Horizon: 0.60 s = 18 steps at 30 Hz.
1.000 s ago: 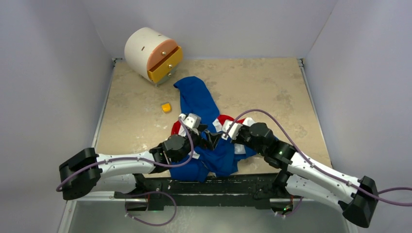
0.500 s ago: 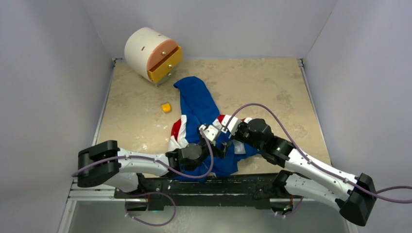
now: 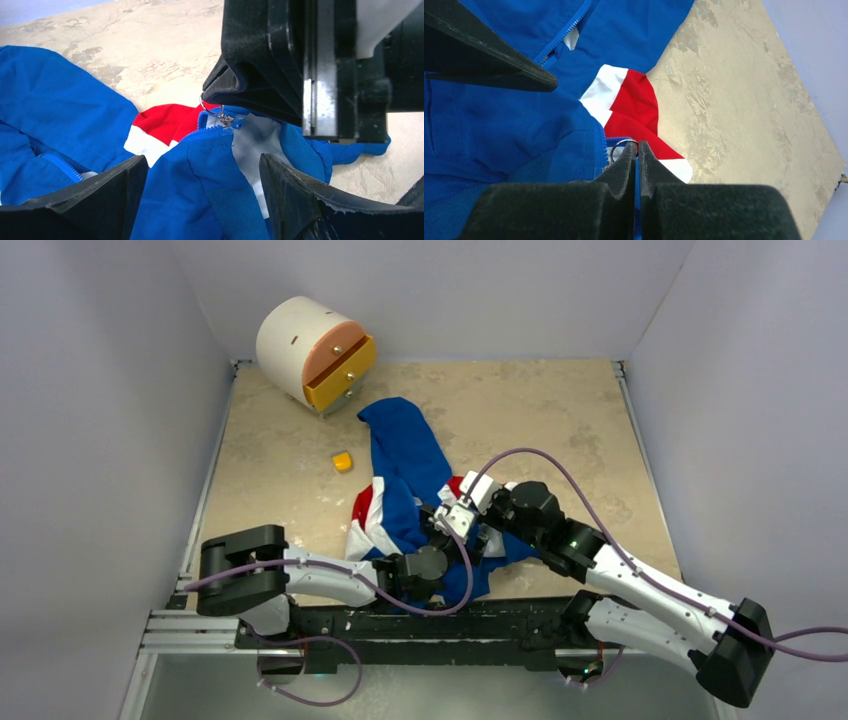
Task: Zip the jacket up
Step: Pick up the zipper from the jacket.
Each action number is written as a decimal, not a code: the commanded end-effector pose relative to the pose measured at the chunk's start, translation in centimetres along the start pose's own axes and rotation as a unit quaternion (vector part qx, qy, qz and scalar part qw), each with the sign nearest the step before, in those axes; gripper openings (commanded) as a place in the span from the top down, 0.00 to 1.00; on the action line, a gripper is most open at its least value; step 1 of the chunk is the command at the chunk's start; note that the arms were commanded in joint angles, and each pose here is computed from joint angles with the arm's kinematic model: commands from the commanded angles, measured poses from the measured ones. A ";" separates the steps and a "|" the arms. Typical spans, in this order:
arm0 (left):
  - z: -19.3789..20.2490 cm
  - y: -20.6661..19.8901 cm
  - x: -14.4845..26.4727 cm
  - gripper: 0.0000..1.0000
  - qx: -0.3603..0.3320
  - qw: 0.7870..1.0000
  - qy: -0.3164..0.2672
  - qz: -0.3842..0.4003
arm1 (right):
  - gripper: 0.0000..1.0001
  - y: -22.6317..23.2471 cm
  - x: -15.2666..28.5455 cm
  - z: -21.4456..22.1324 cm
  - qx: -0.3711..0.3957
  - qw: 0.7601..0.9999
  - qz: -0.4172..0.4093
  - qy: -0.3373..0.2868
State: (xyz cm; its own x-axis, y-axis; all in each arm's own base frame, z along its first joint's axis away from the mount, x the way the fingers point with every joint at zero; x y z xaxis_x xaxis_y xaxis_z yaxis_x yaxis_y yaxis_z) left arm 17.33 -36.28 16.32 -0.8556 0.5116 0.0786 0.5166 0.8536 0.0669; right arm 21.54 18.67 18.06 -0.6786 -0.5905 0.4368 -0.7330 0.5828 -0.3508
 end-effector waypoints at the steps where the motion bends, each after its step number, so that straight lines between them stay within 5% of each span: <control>1: -0.8 -0.3 -0.8 0.15 0.012 1.000 -0.010 -0.025 | 1.00 -0.2 0.3 -2.3 -0.007 0.999 -0.008 -0.030; 7: 0.6 0.6 -1.3 0.19 0.006 0.996 -0.009 -0.087 | 1.00 -0.2 0.2 -2.4 -0.010 0.999 -0.008 -0.031; 18: -1.1 -1.0 1.1 0.16 -0.013 0.990 -0.131 -0.048 | 1.00 0.0 0.0 -2.1 -0.016 0.999 -0.012 -0.025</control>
State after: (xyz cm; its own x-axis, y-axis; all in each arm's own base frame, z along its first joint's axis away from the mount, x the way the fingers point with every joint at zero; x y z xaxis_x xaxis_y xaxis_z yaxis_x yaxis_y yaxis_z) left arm 16.97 -36.26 14.46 -0.8998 0.4337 -0.0473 0.4275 0.8981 0.1035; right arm 21.18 18.85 17.37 -0.6548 -0.5949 0.4661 -0.7517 0.5770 -0.3195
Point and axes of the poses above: each gripper's point midway between its finger pads, its own x axis back along the fingers, its own y axis along the line the jaws close on, z = x × y, the point moved 3 cm from there along x, back along the fingers, and after that the axes turned 6 degrees about -x, right-handed, at the moved point
